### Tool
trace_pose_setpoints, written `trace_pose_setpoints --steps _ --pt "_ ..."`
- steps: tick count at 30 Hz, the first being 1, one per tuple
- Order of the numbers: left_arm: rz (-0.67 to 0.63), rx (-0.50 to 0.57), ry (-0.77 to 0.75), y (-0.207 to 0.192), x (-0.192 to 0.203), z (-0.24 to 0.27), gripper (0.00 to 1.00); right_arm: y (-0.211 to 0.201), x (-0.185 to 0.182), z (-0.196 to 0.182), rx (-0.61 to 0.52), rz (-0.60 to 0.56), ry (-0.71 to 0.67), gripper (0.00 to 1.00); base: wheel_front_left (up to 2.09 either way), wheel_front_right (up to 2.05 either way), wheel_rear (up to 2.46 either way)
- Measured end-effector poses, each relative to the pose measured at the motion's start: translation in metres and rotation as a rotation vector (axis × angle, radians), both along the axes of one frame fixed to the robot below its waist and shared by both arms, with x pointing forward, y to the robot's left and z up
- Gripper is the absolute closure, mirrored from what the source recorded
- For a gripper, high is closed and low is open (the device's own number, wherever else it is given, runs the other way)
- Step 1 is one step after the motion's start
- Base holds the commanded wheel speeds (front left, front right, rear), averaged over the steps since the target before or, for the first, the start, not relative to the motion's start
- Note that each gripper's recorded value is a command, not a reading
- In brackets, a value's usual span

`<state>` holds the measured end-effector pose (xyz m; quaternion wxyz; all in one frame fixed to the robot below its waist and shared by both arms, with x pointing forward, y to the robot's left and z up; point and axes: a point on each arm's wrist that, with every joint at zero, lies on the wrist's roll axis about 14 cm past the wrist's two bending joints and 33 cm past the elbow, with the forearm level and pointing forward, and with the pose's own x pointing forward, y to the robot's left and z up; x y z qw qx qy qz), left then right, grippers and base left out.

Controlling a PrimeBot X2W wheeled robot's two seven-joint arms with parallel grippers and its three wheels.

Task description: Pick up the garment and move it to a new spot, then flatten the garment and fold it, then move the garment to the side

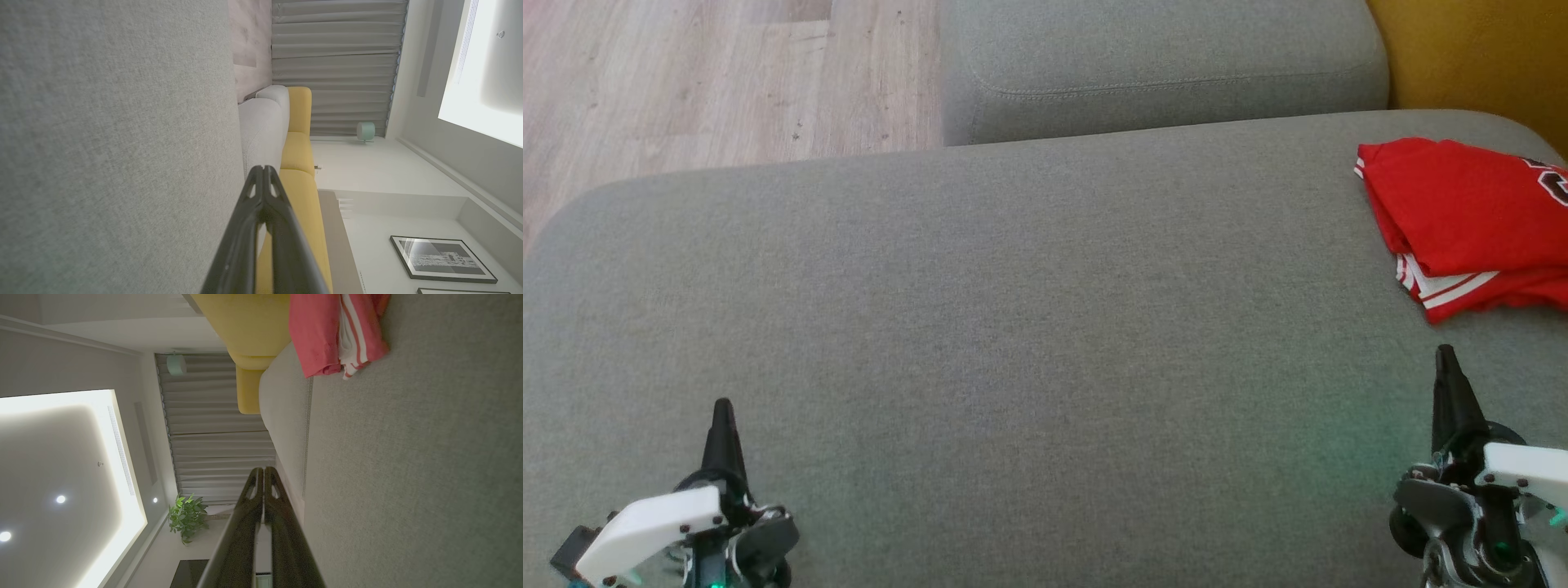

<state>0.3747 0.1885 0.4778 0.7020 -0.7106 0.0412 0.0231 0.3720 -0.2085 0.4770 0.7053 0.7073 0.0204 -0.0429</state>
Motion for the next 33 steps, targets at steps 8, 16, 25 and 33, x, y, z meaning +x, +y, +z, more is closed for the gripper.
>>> trace_pose_setpoints --steps 8,16,25,33 --pt "0.000 0.000 0.000 0.0000 0.0000 0.0000 1.00 0.0000 0.0000 0.0000 0.000 0.000 0.000 1.00 0.00 0.00 0.00" --pt "0.000 0.000 0.000 0.0000 0.0000 0.0000 1.00 0.0000 0.0000 0.0000 0.000 0.000 0.000 1.00 0.00 0.00 0.00" --pt "0.000 0.000 0.000 0.0000 0.0000 0.0000 1.00 0.0000 0.0000 0.0000 0.000 0.000 0.000 1.00 0.00 0.00 0.00" --pt "0.000 0.000 0.000 0.0000 0.0000 0.0000 1.00 0.0000 0.0000 0.0000 0.000 0.000 0.000 1.00 0.00 0.00 0.00"
